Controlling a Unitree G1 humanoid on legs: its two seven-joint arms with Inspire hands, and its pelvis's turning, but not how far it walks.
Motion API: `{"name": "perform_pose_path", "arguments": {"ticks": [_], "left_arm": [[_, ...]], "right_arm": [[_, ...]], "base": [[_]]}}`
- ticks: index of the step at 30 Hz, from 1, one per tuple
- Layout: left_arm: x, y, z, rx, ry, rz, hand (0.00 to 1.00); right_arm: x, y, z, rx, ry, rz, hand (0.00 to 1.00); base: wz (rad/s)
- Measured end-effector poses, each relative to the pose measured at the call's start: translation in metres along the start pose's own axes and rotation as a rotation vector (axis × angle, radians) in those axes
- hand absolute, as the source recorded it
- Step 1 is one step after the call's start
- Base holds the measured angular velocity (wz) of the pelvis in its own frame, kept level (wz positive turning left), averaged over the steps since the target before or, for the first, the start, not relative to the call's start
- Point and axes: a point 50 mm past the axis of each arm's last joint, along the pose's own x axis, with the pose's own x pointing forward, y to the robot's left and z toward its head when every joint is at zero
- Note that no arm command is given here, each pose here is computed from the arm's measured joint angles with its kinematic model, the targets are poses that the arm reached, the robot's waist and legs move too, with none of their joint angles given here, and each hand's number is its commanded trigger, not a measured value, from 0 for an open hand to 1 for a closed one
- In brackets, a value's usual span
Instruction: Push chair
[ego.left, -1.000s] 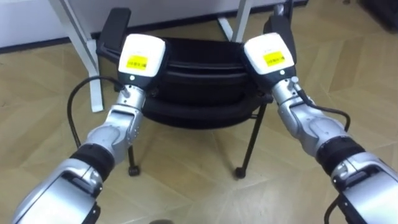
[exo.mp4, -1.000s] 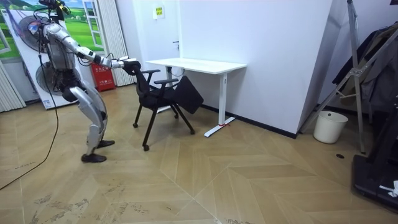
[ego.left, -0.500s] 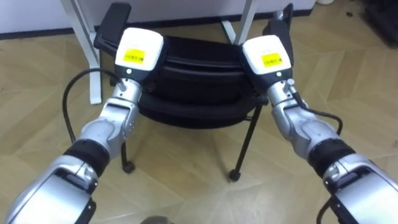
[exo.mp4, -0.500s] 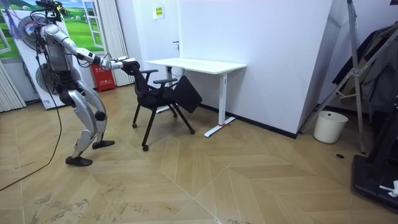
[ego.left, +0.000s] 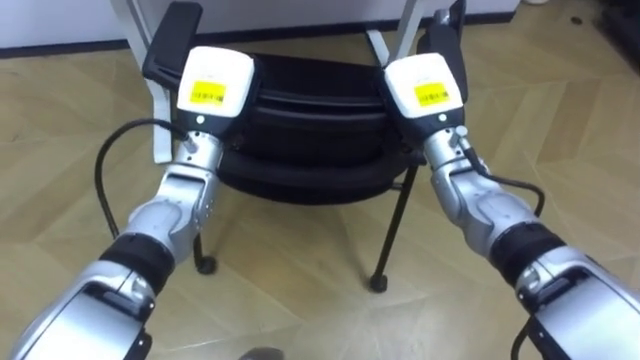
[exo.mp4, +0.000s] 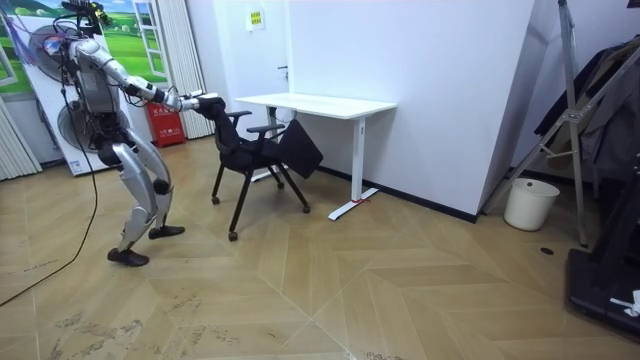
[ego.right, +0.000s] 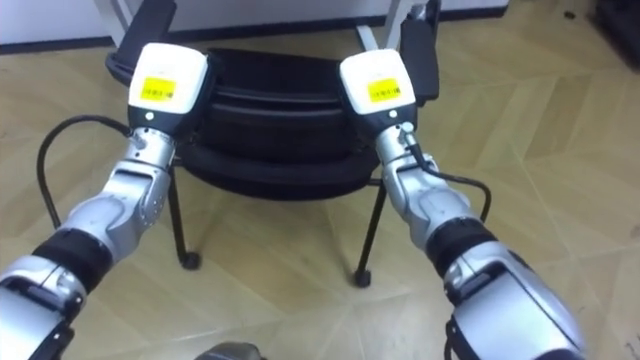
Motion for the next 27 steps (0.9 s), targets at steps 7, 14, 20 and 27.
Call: {"name": "perform_pose_path", "arguments": {"ticks": [7,14,20,27], "left_arm": [[0.004,0.004,-0.002,0.0,-0.001,0.029,1.0],[0.002,0.002,-0.006,-0.015,0.02,0.014,1.0],[0.003,0.004,-0.01,-0.034,0.056,0.039,1.0],[0.002,0.005,-0.012,-0.032,0.075,0.061,1.0]], "right_arm": [[0.003,-0.005,0.001,-0.013,0.007,-0.028,1.0],[0.007,-0.007,0.003,-0.023,-0.01,-0.016,1.0],[0.019,-0.02,0.005,-0.057,-0.051,-0.009,1.0],[0.025,-0.027,0.006,-0.074,-0.074,0.018,1.0]], "base": [[-0.12],[0.38],[0.27],[0.05]]}}
